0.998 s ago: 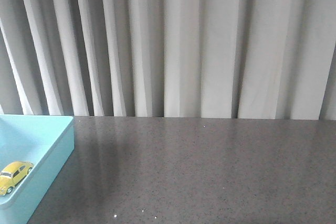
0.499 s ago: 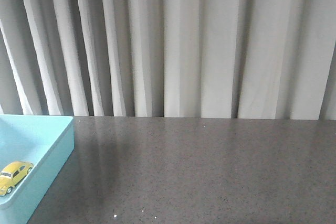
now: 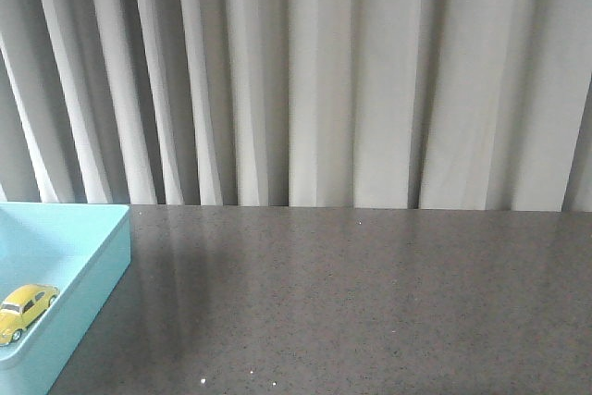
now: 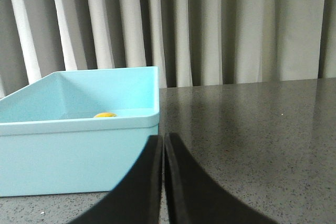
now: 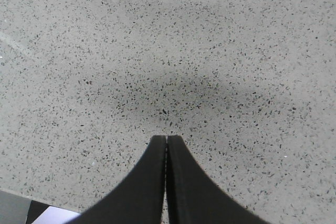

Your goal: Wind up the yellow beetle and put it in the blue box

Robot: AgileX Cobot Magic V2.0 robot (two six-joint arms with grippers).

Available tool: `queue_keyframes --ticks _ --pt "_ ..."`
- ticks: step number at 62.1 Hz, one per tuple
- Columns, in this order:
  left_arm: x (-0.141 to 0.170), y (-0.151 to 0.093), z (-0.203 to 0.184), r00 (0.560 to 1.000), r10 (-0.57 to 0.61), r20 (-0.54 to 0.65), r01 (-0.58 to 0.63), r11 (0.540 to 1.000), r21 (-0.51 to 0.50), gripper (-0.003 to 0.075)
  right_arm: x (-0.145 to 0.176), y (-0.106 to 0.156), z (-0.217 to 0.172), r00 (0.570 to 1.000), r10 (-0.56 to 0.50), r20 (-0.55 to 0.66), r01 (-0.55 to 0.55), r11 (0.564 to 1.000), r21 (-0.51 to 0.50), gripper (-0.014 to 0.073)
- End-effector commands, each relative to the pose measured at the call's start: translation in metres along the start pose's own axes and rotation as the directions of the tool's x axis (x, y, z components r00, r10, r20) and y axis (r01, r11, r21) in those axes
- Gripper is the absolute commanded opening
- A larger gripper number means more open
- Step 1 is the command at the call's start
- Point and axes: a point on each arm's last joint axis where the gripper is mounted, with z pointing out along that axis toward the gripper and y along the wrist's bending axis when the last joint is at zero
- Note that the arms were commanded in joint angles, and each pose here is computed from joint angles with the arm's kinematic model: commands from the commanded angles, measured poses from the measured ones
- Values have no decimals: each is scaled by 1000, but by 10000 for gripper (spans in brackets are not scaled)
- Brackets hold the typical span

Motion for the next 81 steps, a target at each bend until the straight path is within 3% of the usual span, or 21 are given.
queue_keyframes --ticks 1,21,30,46,59,66,81 --pt "-10 0 -2 996 -12 92 12 1000 7 -6 -9 2 -8 997 1 78 -1 1000 -2 -7" --pt "-10 0 -2 996 -12 92 12 1000 7 -6 -9 0 -8 996 -29 82 28 999 21 -7" --pt "-10 0 -2 996 -12 92 12 1000 7 -6 -1 -6 -23 972 -76 221 51 992 113 -7" --pt "-10 0 -2 996 -12 92 11 1000 4 -6 49 -10 -45 811 -106 576 -34 973 227 -7" --pt "-10 0 -2 996 -12 92 11 1000 4 -6 101 -5 -44 616 -172 768 -63 962 266 -7" --pt "-10 0 -2 996 -12 92 11 1000 4 -6 124 -6 -29 577 -180 796 -71 961 268 -7" --pt "-10 0 -2 996 -12 92 11 1000 4 -6 135 -8 -16 548 -165 820 -90 963 255 -7"
